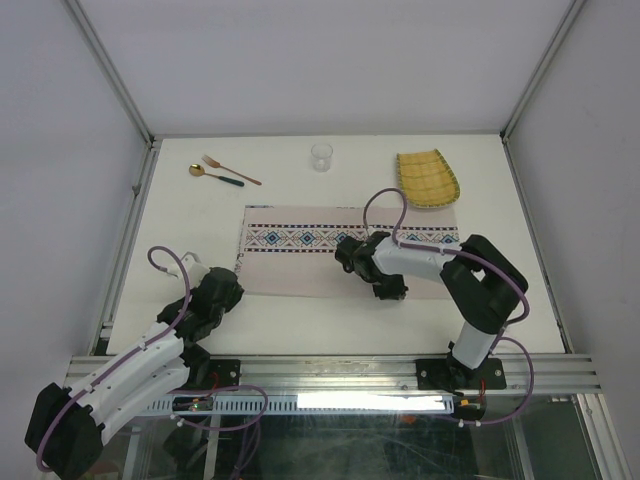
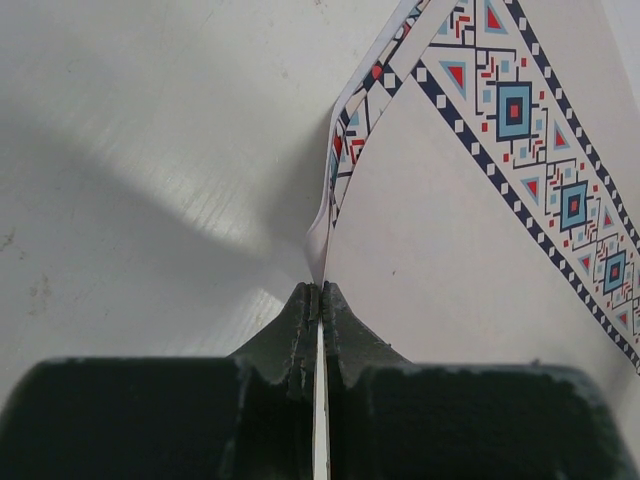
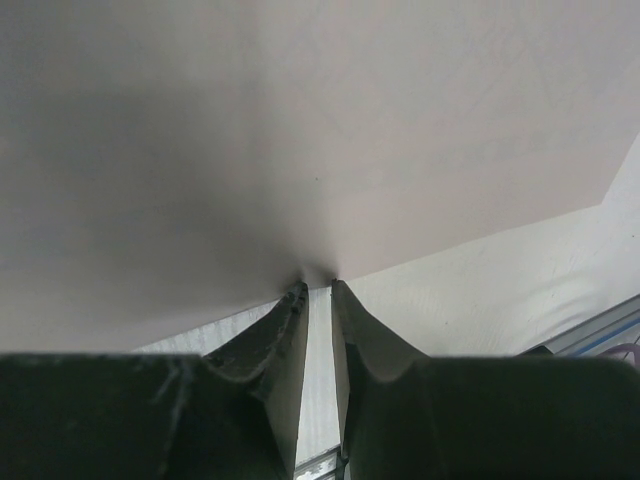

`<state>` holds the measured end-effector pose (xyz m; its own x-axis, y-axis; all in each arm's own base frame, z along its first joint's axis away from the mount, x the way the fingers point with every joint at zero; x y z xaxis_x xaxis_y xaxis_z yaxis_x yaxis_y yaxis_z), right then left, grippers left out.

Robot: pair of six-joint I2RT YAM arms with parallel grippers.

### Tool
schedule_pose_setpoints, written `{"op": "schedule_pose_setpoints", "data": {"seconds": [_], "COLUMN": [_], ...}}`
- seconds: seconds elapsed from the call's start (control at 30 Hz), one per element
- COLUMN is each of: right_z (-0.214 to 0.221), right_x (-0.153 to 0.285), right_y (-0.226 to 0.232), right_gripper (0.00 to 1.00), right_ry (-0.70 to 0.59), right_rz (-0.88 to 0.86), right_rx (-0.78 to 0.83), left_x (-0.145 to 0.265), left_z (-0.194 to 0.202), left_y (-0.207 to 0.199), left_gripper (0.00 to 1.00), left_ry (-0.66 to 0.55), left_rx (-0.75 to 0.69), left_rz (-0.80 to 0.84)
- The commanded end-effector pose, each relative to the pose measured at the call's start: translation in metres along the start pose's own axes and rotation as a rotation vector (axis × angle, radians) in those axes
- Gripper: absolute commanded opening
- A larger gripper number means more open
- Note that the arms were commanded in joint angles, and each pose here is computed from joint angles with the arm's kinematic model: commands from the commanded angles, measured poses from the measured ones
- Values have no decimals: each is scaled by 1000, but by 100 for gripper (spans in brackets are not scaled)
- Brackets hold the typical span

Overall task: Set the dinner table for one person
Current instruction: Move the napkin to the center of the board.

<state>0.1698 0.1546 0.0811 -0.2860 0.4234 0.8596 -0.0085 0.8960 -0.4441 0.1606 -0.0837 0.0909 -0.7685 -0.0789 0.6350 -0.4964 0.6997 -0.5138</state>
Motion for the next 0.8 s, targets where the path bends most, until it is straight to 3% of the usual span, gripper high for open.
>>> {"op": "schedule_pose_setpoints", "data": {"seconds": [0.0,0.77], "right_z": [-29,-55], "right_x": [-12,-21], "right_y": [35,43], "right_gripper": [21,20], "right_ry": [-109,-132], "right_rz": [-108,-79], "right_rx": [-121,-79], "left_x": [2,0], "left_z": [-17,-20], "left_y": [0,0], "left_gripper": [0,0], "left_ry": [-107,-133], "left_rx": [-11,-15], "left_rz": [-45,-74]}}
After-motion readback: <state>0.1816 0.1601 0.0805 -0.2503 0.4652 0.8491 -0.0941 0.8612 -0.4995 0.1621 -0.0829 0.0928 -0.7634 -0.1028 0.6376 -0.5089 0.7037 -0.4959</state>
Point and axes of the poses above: each gripper's point midway between its finger pads, its own x axis back along the fingers, its own y axis along the line the jaws close on, z = x × y, the point moved 7 cm from there along x, back along the fingers, and after that the axes turned 2 degrees about -x, right-handed, at the moved point
